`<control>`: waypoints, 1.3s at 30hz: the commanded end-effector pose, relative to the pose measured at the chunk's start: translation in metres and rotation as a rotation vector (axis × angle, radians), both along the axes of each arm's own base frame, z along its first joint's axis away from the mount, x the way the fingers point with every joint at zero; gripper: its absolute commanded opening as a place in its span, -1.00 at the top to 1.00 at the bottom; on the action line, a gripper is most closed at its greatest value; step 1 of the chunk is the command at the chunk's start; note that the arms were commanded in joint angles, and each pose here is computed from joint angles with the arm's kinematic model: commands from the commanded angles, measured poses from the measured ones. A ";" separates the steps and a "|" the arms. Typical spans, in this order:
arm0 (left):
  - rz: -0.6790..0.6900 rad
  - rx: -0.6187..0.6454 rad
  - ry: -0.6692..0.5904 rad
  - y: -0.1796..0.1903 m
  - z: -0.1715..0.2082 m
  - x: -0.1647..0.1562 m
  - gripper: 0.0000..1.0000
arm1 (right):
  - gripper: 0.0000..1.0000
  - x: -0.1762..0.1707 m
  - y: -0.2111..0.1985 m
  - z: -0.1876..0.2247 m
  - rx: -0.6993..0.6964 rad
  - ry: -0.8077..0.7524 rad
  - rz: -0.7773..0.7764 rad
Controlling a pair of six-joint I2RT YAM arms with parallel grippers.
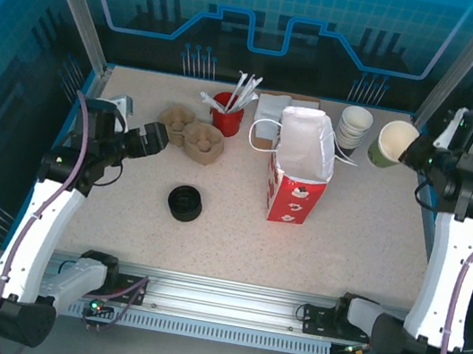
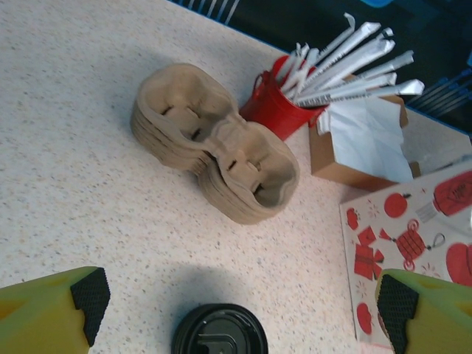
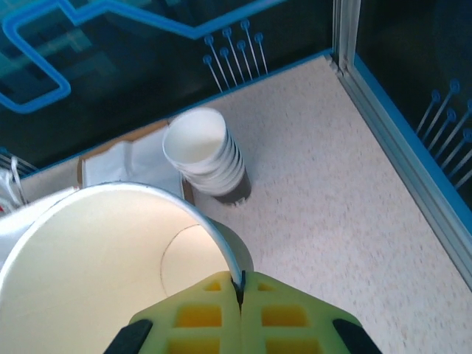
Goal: Pack the takeout coffee
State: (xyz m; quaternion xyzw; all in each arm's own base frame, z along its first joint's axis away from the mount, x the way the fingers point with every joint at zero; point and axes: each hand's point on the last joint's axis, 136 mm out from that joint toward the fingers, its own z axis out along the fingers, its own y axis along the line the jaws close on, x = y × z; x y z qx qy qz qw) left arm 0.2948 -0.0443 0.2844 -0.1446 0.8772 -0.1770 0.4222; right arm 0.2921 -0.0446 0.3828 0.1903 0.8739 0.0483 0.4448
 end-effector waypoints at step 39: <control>-0.117 -0.039 0.297 -0.051 -0.142 -0.030 -0.79 | 1.00 -0.096 0.271 -0.176 -0.004 0.181 0.675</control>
